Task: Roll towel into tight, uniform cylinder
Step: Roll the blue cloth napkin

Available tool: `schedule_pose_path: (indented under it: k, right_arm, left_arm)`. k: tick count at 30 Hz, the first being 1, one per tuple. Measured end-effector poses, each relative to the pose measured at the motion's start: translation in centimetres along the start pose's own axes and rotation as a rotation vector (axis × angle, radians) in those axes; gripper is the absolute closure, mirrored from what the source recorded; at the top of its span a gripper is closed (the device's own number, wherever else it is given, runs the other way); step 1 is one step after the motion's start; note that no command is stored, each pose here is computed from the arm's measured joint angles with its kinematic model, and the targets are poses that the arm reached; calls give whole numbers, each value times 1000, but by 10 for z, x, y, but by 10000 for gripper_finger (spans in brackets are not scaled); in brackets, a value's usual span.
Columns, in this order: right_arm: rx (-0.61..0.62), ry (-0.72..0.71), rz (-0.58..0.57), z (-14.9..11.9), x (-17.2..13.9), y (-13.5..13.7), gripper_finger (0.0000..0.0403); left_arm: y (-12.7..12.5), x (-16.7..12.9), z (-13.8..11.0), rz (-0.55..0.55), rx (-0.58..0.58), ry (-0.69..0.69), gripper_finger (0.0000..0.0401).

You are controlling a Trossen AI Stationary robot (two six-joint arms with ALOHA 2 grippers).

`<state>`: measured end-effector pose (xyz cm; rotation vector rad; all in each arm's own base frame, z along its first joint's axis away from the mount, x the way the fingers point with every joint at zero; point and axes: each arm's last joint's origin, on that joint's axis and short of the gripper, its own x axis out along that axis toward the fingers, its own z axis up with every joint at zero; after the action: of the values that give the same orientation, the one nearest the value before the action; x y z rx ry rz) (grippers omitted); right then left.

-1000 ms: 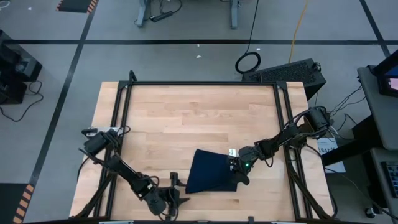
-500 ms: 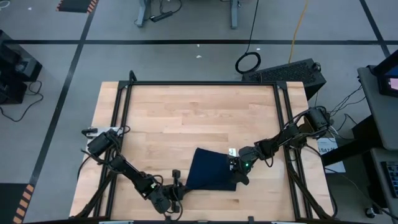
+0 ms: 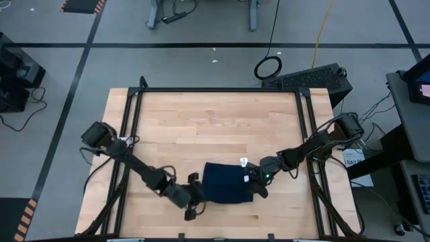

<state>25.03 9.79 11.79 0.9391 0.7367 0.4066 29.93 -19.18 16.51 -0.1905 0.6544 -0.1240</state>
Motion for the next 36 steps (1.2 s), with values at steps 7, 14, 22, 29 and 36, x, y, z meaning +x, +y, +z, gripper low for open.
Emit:
schedule_pose_path:
  k: [7, 14, 22, 29, 36]
  right_arm:
    - [-93, -39, -150, -9, -13, 14, 279]
    - [-357, -138, -359, -48, -13, 35, 234]
    - [-654, -229, -456, -101, 19, 64, 154]
    - [-859, -152, -584, -114, 69, 74, 137]
    - [-905, -113, -714, -115, 101, 83, 170]
  left_arm:
    - [25, 10, 6, -66, -147, 105, 398]
    - [38, 12, 7, -19, -258, 146, 399]
    - [40, 12, 7, 9, -291, 132, 399]
    - [40, 12, 8, 19, -310, 124, 399]
    - [41, 12, 7, 30, -315, 120, 399]
